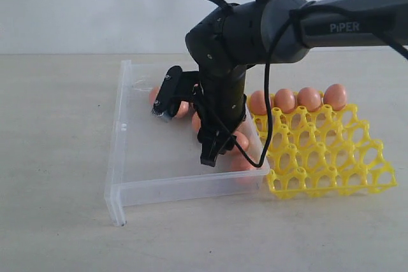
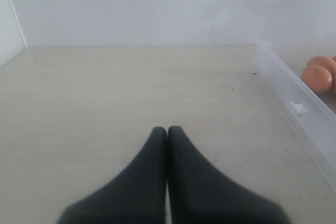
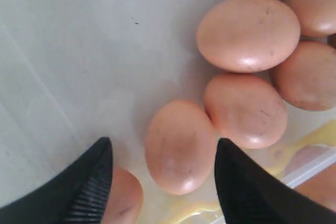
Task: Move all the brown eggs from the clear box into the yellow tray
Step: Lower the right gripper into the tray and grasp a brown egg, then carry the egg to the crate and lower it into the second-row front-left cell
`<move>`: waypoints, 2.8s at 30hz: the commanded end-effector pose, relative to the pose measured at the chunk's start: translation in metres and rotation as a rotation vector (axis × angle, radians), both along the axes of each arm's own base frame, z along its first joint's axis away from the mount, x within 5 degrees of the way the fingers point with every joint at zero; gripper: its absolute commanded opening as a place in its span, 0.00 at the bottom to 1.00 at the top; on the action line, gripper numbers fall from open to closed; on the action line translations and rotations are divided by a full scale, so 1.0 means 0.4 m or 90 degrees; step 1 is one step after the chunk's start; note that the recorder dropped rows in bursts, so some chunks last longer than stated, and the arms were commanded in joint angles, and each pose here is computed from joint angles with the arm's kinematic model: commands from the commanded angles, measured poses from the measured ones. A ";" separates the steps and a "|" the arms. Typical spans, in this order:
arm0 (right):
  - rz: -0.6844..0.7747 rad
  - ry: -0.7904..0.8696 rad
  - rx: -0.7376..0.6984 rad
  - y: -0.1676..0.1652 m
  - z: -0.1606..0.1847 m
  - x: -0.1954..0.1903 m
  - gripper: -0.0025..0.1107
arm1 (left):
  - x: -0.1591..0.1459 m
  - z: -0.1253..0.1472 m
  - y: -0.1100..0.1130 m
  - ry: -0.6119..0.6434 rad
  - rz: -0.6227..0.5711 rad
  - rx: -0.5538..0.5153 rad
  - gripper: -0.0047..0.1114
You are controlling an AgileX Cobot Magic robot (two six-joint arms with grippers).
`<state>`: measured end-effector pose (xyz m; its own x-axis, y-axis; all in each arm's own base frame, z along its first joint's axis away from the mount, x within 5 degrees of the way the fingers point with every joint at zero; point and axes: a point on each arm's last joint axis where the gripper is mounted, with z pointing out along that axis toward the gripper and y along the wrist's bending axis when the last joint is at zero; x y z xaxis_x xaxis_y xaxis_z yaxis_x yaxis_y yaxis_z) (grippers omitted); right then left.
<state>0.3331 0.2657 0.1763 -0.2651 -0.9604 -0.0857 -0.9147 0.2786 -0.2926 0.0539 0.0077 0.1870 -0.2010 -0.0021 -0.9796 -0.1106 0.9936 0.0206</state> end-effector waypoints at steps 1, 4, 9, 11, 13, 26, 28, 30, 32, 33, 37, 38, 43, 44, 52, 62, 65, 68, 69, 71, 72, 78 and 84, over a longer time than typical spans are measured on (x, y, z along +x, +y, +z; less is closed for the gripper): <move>0.003 -0.026 0.005 -0.005 0.010 0.014 0.51 | 0.001 0.001 -0.001 -0.002 -0.003 -0.001 0.00; 0.005 -0.032 0.012 -0.002 0.011 0.016 0.51 | 0.001 0.001 -0.001 -0.002 -0.003 -0.001 0.00; -0.012 -0.036 0.011 -0.004 0.011 0.017 0.58 | 0.001 0.001 -0.001 -0.002 -0.003 -0.001 0.00; -0.013 -0.038 0.008 -0.005 0.011 0.018 0.64 | 0.001 0.002 -0.001 -0.005 -0.003 -0.001 0.00; -0.013 -0.038 0.008 -0.005 0.011 0.018 0.65 | 0.001 0.003 -0.001 -0.010 -0.004 -0.001 0.00; -0.052 -0.006 -0.011 -0.005 -0.045 0.019 0.65 | 0.003 0.015 -0.002 -0.042 -0.008 0.002 0.00; -0.055 0.002 -0.026 -0.006 -0.069 0.021 0.65 | 0.003 0.012 -0.002 -0.032 -0.007 0.006 0.00; -0.057 0.001 -0.027 -0.006 -0.075 0.023 0.65 | 0.001 0.003 0.000 -0.007 -0.003 0.004 0.00; -0.056 0.002 -0.029 -0.006 -0.082 0.024 0.65 | 0.000 -0.003 0.001 0.010 0.000 0.004 0.00; -0.053 0.001 -0.033 -0.006 -0.086 0.025 0.65 | 0.000 -0.003 0.001 0.010 0.000 0.004 0.00; -0.072 0.009 -0.037 -0.005 -0.115 0.027 0.56 | 0.000 -0.003 0.001 0.010 0.000 0.004 0.00; -0.087 0.009 -0.033 -0.005 -0.117 0.027 0.38 | 0.000 -0.003 0.001 0.010 0.000 0.004 0.00; -0.095 0.004 -0.025 -0.004 -0.109 0.027 0.03 | 0.000 -0.003 0.001 0.010 0.000 0.004 0.00; -0.095 0.000 -0.020 -0.003 -0.102 0.028 0.03 | 0.000 -0.003 0.001 0.010 0.000 0.004 0.00; -0.157 -0.102 0.193 0.023 0.074 0.030 0.03 | 0.000 -0.003 0.001 0.009 0.000 0.004 0.00; -0.281 -0.266 0.782 -0.028 0.225 -0.105 0.03 | 0.000 -0.003 0.001 0.009 0.000 0.004 0.00; -0.284 -0.411 0.933 -0.176 0.211 -0.227 0.03 | 0.000 -0.002 0.001 0.008 -0.001 0.005 0.00; -0.388 -0.470 0.910 -0.337 0.179 -0.237 0.02 | 0.000 -0.001 0.000 0.005 -0.001 0.005 0.00; -0.441 -0.468 0.876 -0.412 0.172 -0.194 0.02 | 0.000 -0.001 0.000 0.005 -0.001 0.005 0.00; -0.380 -0.412 0.880 -0.492 0.188 -0.118 0.02 | 0.000 -0.001 0.000 0.005 -0.001 0.005 0.00; -0.356 -0.370 0.892 -0.511 0.193 -0.100 0.02 | 0.000 -0.001 0.000 0.003 -0.001 0.005 0.00; -0.191 -0.026 0.939 -0.588 0.118 0.001 0.02 | 0.001 0.004 0.000 -0.009 -0.003 0.006 0.00; -0.241 -0.045 0.801 -0.506 -0.020 0.049 0.02 | 0.001 0.004 0.000 -0.009 -0.003 0.006 0.00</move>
